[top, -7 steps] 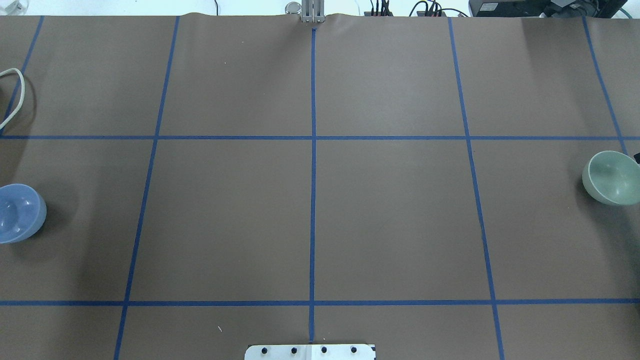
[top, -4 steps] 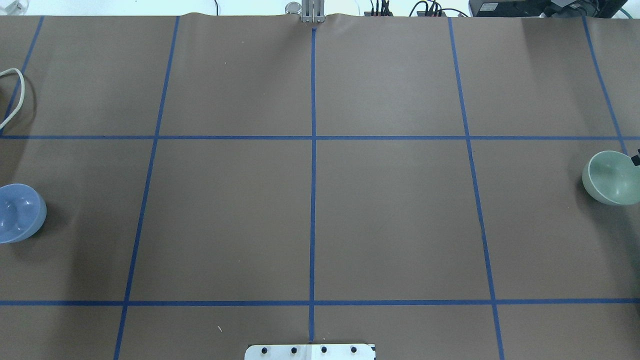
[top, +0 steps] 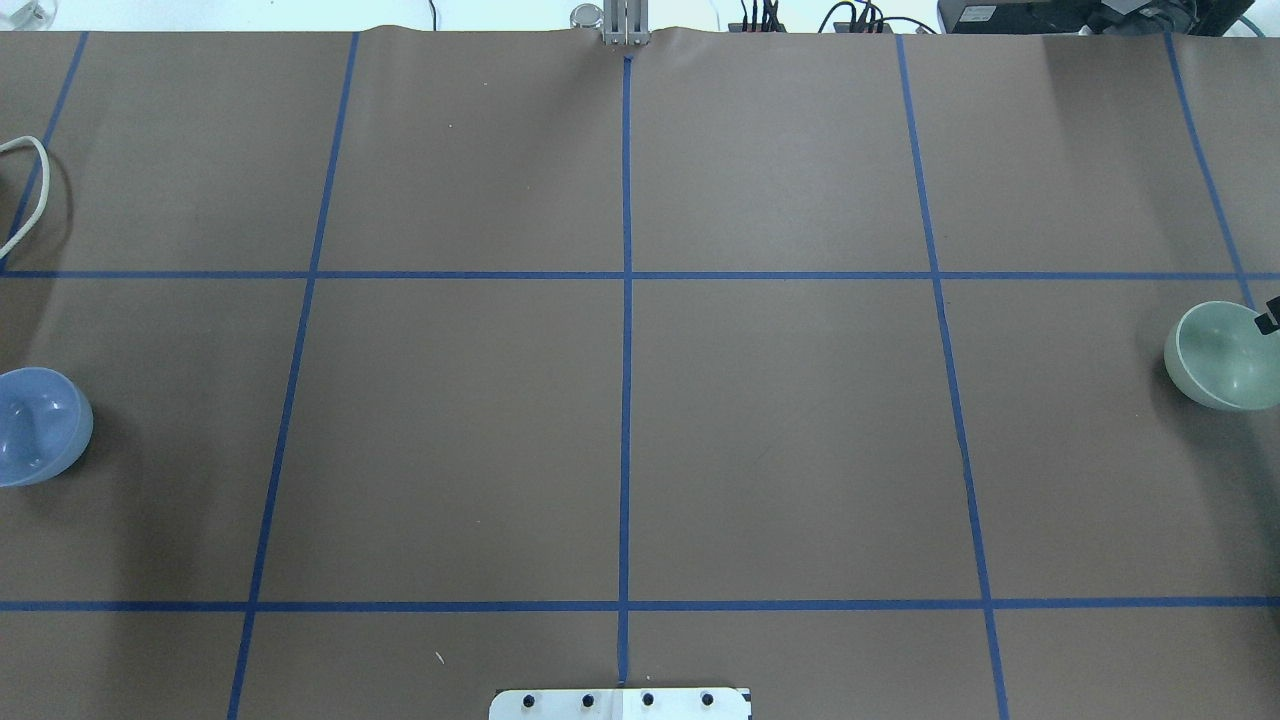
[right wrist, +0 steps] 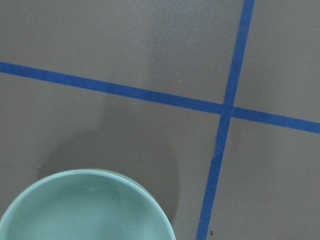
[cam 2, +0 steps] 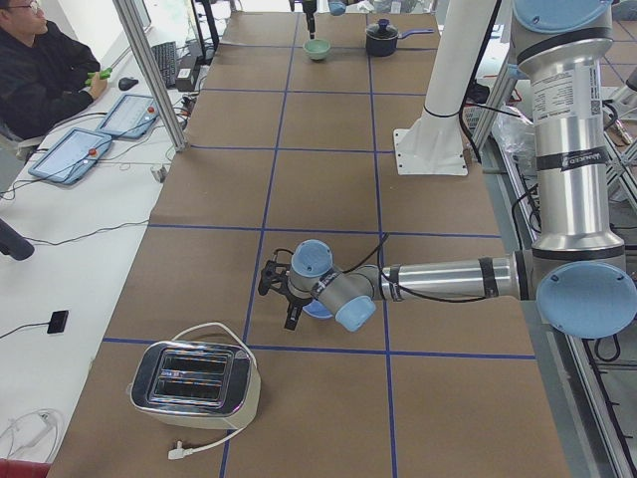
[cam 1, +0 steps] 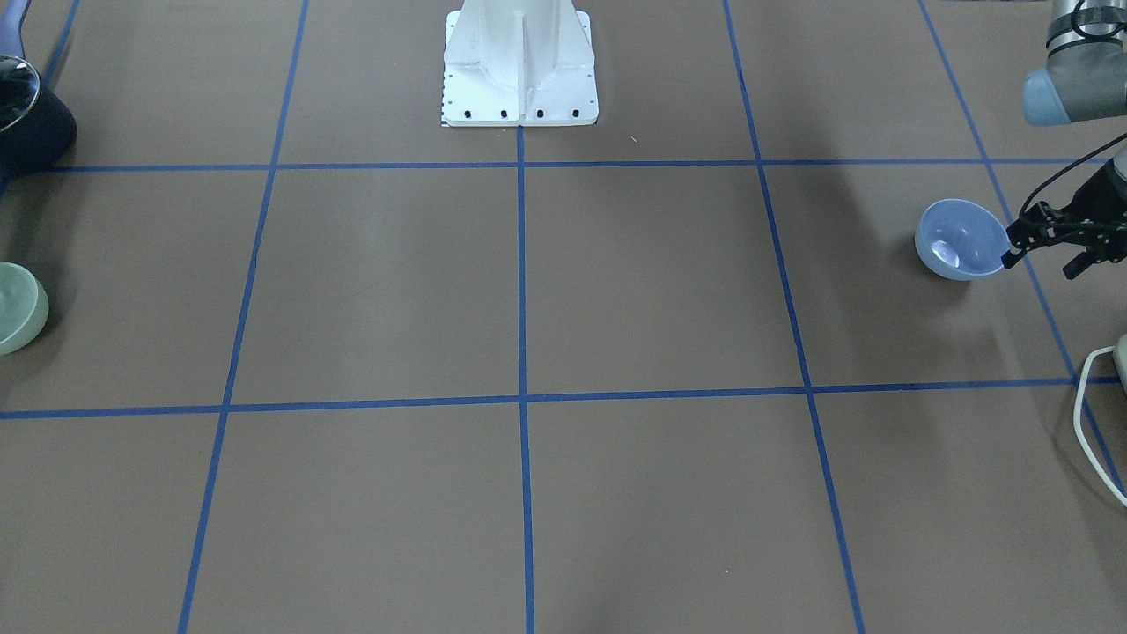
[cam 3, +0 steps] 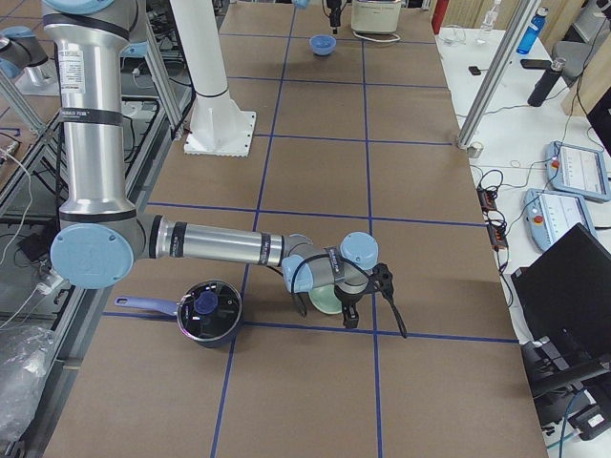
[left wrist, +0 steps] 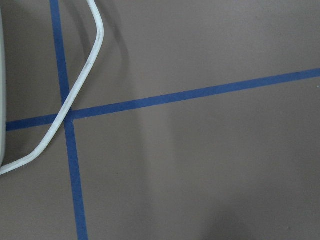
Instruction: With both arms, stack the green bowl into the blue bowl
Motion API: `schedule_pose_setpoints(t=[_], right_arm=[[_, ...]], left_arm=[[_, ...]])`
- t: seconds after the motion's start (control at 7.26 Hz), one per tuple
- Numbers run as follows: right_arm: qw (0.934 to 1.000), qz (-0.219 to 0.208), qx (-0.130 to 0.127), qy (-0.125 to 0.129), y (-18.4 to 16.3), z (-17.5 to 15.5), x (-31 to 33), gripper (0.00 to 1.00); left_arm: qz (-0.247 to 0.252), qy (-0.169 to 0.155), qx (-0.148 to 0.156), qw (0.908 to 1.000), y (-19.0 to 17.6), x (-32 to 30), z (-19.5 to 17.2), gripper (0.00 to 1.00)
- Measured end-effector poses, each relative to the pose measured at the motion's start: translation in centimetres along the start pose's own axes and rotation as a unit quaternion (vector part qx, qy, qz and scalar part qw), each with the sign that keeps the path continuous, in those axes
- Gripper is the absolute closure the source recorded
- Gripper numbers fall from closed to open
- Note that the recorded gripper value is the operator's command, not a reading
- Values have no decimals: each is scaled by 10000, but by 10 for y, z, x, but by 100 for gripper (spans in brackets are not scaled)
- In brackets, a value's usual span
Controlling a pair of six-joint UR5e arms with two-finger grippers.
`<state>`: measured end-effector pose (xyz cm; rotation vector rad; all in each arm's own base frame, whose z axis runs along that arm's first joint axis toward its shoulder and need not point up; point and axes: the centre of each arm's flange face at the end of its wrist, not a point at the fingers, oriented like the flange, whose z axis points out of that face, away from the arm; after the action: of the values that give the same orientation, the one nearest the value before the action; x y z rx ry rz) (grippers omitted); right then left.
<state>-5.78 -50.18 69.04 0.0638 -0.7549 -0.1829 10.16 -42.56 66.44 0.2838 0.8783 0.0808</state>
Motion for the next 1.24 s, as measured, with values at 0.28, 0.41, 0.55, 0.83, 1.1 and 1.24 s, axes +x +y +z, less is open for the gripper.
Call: schedule_pose_setpoints(t=[0.28,0.41,0.55,0.83,1.1,1.24], right_arm=[[10000,-24,-12,-1,-9,3,-4,0],[10000,-21,-28,1,-15,6,-3,0],[10000,-31,-43,0,-18,10,-3,0],[9999,-77,-64,-11,-18,21,-1,0],[9999,-94,-88,-23,-17,26,-1,0],[9999,-96,-94,-27,-17,27,-1,1]], left_arm=[[-23,66,-21,10000,14,6,7,2],[-33,54,-19,10000,18,11,13,2],[-34,39,-20,10000,22,15,18,2],[-32,14,-48,10000,28,17,24,2],[-43,-31,-62,10000,32,14,26,2],[-43,-72,-64,9999,33,11,27,3]])
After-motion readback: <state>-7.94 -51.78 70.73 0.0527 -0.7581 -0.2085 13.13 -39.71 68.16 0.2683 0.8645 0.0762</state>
